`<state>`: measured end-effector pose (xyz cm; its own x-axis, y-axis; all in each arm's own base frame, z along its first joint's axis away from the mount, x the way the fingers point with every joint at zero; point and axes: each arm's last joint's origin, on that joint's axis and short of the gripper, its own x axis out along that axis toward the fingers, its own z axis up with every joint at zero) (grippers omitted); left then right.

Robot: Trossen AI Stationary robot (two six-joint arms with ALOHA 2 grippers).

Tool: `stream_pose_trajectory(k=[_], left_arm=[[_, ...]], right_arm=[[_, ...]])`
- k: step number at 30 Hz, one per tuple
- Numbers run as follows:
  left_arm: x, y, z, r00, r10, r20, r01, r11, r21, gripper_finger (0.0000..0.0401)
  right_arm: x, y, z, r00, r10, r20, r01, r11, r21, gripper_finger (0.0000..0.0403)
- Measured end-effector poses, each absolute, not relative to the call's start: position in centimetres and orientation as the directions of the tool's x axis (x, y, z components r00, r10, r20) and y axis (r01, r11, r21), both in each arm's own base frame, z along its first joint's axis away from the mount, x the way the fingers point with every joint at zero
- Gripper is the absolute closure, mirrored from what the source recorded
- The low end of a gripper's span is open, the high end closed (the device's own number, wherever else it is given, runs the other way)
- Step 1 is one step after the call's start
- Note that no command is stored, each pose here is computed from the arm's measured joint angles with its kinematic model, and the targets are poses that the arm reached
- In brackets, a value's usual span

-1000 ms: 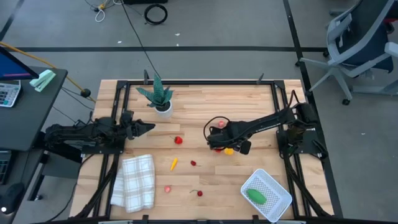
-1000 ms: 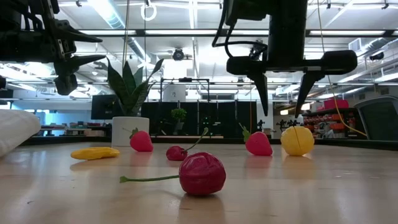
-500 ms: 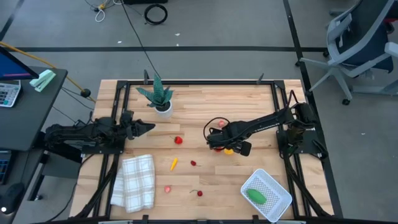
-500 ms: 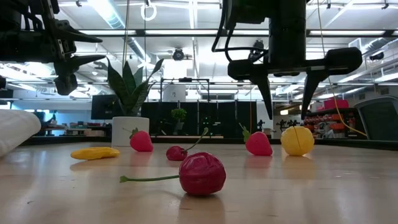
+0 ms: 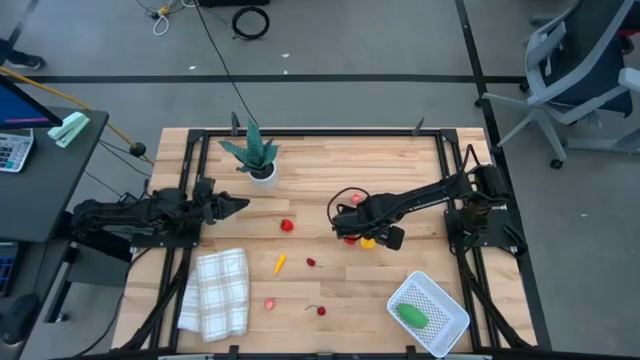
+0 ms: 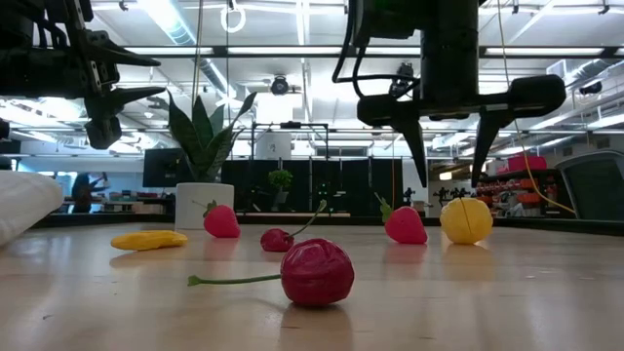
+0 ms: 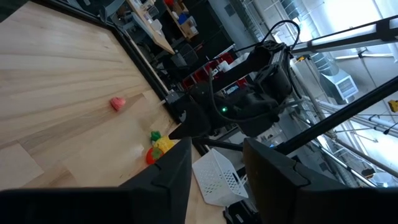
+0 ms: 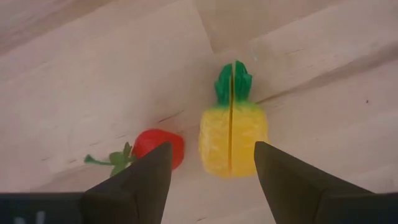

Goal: Pick and placing Produce into tupperware
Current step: Put the yellow pineapple into the white bin

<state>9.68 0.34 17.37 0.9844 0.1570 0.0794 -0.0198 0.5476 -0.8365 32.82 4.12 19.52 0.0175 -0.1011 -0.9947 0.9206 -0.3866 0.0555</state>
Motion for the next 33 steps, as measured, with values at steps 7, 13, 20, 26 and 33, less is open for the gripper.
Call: stream_pose_trajectory(k=[7, 13, 20, 26, 33], left_arm=[[9.7, 0.3, 17.4, 0.984, 0.157, 0.079, -0.02, 0.548, -0.837, 0.0255], [9.7, 0.3, 17.4, 0.984, 0.157, 0.079, -0.02, 0.548, -0.837, 0.0261], [9.7, 0.3, 17.4, 0.984, 0.157, 0.079, -0.02, 0.548, -0.837, 0.0254], [9.7, 0.3, 17.4, 0.984, 0.157, 0.079, -0.02, 0.548, -0.837, 0.0248], [9.7, 0.3, 17.4, 0.984, 0.157, 0.079, -0.02, 0.548, -0.837, 0.0256]], right_arm=[[32.9, 3.6, 19.5, 0.018, -0.102, -0.995, 0.977, -0.211, 0.039, 0.0168], [32.9, 3.8, 19.5, 0.014, -0.057, -0.998, 0.974, -0.225, 0.026, 0.0143], [32.9, 3.7, 19.5, 0.012, -0.066, -0.998, 0.955, -0.296, 0.031, 0.0056], [32.7, 4.4, 19.5, 0.006, -0.084, -0.996, 0.945, -0.324, 0.033, 0.001], [32.2, 5.1, 19.6, -0.026, -0.104, -0.994, 0.85, -0.526, 0.033, 0.0009]])
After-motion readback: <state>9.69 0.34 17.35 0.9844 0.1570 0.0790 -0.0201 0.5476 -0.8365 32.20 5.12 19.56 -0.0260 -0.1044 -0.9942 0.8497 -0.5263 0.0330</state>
